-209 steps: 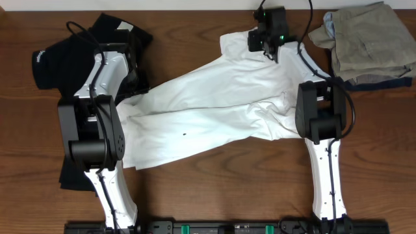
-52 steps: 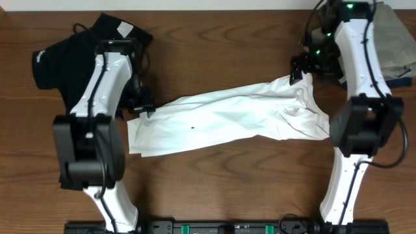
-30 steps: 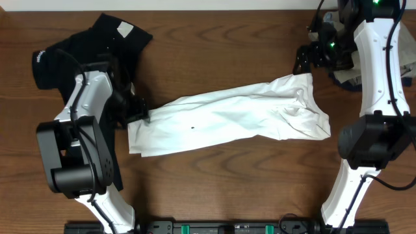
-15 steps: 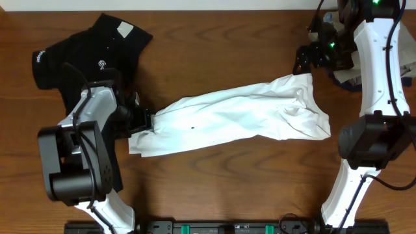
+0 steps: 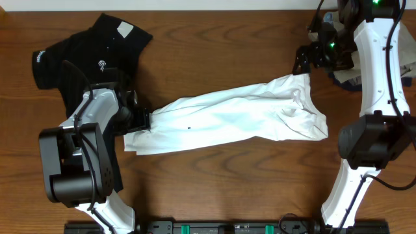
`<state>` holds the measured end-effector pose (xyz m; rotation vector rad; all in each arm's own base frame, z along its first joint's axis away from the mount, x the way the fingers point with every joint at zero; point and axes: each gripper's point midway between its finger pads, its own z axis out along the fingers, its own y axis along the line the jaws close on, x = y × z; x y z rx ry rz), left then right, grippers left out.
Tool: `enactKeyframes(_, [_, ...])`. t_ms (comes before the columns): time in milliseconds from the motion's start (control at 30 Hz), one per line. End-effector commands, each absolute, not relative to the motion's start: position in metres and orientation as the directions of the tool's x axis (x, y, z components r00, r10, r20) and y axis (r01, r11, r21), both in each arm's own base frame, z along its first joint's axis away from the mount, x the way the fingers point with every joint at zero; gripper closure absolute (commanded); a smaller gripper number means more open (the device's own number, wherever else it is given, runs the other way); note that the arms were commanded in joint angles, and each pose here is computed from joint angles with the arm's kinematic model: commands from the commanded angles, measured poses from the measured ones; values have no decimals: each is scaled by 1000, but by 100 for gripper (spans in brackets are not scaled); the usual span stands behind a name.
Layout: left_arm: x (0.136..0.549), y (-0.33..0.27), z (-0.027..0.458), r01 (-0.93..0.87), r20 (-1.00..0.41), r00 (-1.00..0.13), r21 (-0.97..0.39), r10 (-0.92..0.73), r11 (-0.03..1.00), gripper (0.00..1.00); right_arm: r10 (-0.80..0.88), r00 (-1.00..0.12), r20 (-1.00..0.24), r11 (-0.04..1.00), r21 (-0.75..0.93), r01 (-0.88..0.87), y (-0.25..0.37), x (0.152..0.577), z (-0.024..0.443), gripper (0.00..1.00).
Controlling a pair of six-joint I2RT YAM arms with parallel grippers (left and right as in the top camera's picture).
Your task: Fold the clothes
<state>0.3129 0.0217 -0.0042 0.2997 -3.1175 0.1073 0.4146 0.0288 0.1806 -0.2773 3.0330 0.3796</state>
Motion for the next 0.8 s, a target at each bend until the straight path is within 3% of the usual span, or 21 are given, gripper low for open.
enactKeyframes(0, [288, 36, -31, -184, 111, -977, 22, -185, 983, 24, -174, -977, -122, 950, 242, -199, 28, 416, 188, 2])
enactKeyframes(333, [303, 34, 15, -198, 22, -980, -2, -198, 980, 24, -175, -975, -135, 949, 242, -203, 28, 419, 189, 1])
enactKeyframes(767, [302, 51, 16, -190, 3, -982, 93, -191, 977, 24, -175, -975, -136, 949, 242, -204, 28, 419, 189, 1])
